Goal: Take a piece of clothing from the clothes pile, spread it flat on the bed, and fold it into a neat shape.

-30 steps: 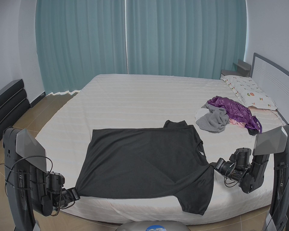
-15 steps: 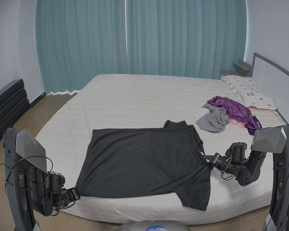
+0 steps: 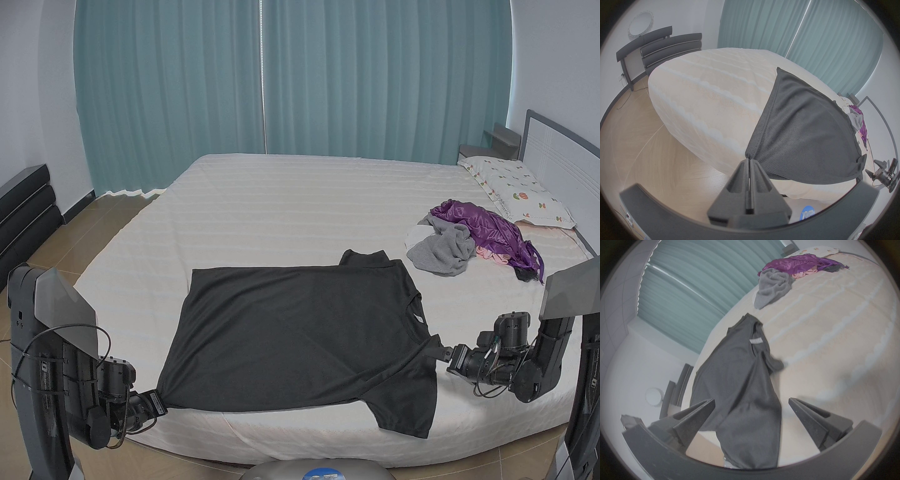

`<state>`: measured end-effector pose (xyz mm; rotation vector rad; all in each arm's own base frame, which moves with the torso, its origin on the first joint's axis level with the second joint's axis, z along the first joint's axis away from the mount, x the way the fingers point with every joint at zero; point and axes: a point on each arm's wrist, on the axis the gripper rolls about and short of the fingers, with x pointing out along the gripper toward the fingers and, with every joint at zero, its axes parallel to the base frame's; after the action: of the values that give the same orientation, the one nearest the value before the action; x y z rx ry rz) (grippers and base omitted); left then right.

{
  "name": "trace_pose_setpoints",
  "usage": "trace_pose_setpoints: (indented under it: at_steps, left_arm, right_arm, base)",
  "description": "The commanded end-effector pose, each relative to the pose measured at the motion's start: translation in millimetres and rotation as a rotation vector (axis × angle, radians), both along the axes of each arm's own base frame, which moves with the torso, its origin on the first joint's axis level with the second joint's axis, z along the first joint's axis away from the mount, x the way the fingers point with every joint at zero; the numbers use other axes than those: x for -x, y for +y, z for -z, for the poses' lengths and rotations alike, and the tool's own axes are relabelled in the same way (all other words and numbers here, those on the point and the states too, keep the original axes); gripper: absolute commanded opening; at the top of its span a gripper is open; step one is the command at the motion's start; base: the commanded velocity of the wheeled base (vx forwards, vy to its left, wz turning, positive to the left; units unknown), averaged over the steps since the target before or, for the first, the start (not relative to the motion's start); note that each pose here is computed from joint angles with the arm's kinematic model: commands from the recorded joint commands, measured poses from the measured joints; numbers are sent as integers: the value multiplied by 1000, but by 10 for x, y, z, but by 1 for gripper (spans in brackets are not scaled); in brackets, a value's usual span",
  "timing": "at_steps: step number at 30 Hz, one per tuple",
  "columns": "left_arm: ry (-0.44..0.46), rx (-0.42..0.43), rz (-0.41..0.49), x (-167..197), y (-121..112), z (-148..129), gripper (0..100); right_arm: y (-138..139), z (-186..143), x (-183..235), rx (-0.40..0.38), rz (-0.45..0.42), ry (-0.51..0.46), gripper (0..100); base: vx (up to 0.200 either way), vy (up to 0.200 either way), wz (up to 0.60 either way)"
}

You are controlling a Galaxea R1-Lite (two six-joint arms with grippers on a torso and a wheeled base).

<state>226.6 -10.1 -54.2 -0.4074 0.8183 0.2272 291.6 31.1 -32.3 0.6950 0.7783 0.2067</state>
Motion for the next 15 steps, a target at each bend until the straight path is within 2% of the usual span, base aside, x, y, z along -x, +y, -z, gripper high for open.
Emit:
trace_pose_setpoints:
  at_steps: [1, 11, 15]
  left_arm:
    - [5, 0, 0, -2, -1, 18, 0]
    - [5, 0, 0, -5, -1, 21, 0]
    - [5, 0, 0, -2, -1, 18, 0]
  right_arm:
    - [44, 48, 233, 23, -72, 61, 100]
    - [179, 135, 269, 48, -127, 74, 100]
    - [191, 163, 282, 90, -131, 71, 100]
  base:
    - [0, 0, 0]
    - [0, 0, 0]
    - [0, 0, 0]
